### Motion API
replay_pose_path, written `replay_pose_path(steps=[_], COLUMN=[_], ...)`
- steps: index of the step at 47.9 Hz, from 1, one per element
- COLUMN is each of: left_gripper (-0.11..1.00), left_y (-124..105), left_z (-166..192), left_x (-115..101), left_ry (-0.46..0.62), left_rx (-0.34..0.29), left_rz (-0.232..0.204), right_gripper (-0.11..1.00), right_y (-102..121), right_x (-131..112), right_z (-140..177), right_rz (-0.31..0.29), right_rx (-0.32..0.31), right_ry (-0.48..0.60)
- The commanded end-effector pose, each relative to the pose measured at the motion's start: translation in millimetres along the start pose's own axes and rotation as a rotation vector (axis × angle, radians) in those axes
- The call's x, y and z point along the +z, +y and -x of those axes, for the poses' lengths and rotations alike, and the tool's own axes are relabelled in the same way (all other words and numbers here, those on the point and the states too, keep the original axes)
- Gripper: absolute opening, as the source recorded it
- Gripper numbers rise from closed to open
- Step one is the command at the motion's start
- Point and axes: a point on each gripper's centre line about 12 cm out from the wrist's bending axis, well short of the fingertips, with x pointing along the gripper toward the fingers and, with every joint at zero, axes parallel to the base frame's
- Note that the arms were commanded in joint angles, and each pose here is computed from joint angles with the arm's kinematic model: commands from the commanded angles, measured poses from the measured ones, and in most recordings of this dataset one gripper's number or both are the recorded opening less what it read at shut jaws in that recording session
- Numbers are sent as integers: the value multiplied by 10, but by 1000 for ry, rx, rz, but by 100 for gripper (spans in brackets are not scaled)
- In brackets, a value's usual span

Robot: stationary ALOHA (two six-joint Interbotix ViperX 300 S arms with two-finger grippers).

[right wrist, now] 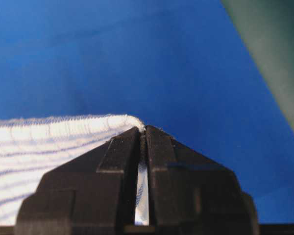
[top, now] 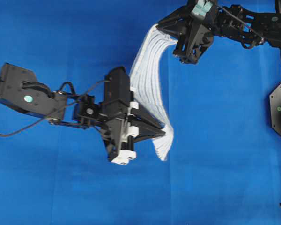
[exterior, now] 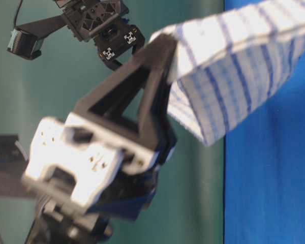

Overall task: Fold the blue towel.
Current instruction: 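Lift the folded strip and rotate it, right gripper moving up, left down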

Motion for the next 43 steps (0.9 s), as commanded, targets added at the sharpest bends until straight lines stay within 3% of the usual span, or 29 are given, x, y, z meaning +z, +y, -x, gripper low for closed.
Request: replay_pose_path(steps=[1, 12, 23, 32, 43], left_gripper=[2, 2, 2, 2, 2], left_y=[-71, -48, 12, 67, 10], left_z=[-62, -166, -101, 9, 63], left_x=[163, 102, -160, -410, -544], left_ry=[-62, -95, -110, -103, -62], left_rx=[-23, -30, -37, -38, -49], left_rz=[-17, -45, -49, -23, 12], right_gripper=[27, 27, 27, 27, 27], right_y=[-11, -49, -72, -86, -92], right_x=[109, 56, -126, -203, -192], right_z=[37, 16, -223, -436, -701], right_rz=[-2, 4, 32, 38, 39], right_rx=[-2, -8, -16, -20, -23], right_ry=[-25, 13, 88, 130, 145])
